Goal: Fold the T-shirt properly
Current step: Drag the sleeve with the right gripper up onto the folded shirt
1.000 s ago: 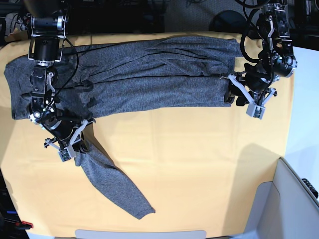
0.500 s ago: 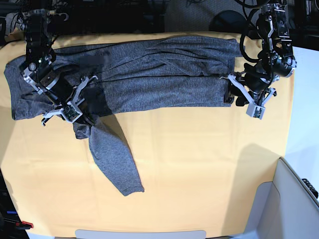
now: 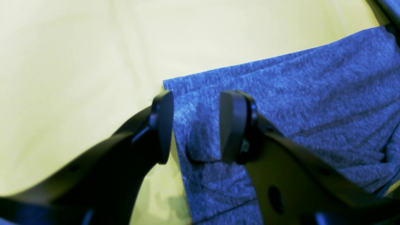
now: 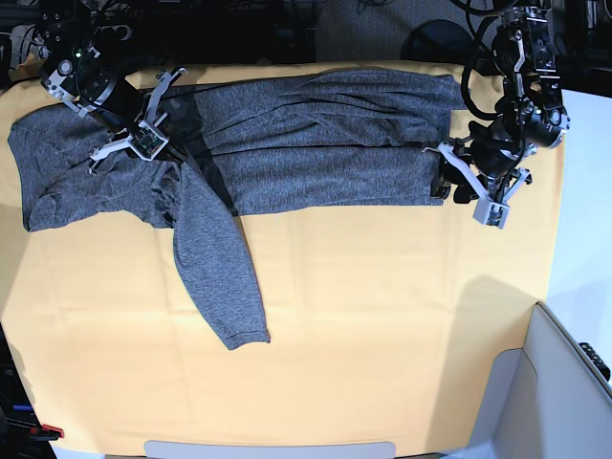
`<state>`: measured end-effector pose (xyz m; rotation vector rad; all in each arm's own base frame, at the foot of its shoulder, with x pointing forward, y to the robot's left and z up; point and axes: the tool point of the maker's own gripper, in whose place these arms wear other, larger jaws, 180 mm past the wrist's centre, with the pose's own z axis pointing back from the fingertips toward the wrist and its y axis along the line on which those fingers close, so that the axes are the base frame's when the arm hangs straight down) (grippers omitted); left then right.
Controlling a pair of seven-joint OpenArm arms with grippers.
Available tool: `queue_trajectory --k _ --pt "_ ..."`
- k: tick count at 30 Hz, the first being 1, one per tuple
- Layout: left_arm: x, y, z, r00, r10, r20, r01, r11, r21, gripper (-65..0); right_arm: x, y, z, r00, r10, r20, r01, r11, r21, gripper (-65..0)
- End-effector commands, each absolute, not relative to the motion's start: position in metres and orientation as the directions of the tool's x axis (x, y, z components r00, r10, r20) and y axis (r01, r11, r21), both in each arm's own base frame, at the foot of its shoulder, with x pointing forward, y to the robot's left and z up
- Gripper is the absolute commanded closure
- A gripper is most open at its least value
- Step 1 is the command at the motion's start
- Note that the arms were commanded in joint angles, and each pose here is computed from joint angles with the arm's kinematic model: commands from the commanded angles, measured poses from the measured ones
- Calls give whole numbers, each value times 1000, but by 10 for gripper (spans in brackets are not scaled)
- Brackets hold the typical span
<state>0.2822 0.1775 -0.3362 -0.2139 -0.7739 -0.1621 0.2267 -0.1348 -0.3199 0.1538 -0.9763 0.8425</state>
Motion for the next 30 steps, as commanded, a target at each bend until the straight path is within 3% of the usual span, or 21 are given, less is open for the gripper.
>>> queue_trajectory --k 1,14,18,22,24,30 --pt "289 178 -325 672 -71 738 233 965 -120 -240 226 -131 -311 251 541 803 -692 680 -242 0" --pt "289 172 -326 673 -53 738 230 963 -141 -240 204 -137 -347 364 555 748 -709 686 -164 -4" --pt "289 172 -326 673 -53 738 230 963 -141 -240 205 -135 -362 402 632 663 -740 651 -171 -118" --pt "289 172 -326 673 -52 738 230 963 -142 -240 207 -128 -362 395 632 667 -748 643 -166 -255" --pt "289 172 -326 673 -52 738 230 963 -142 -240 215 -122 -356 380 618 688 -740 649 -174 -281" --pt "289 172 -326 673 -53 738 230 963 -141 -240 247 -108 -331 320 574 754 -708 674 -212 -275"
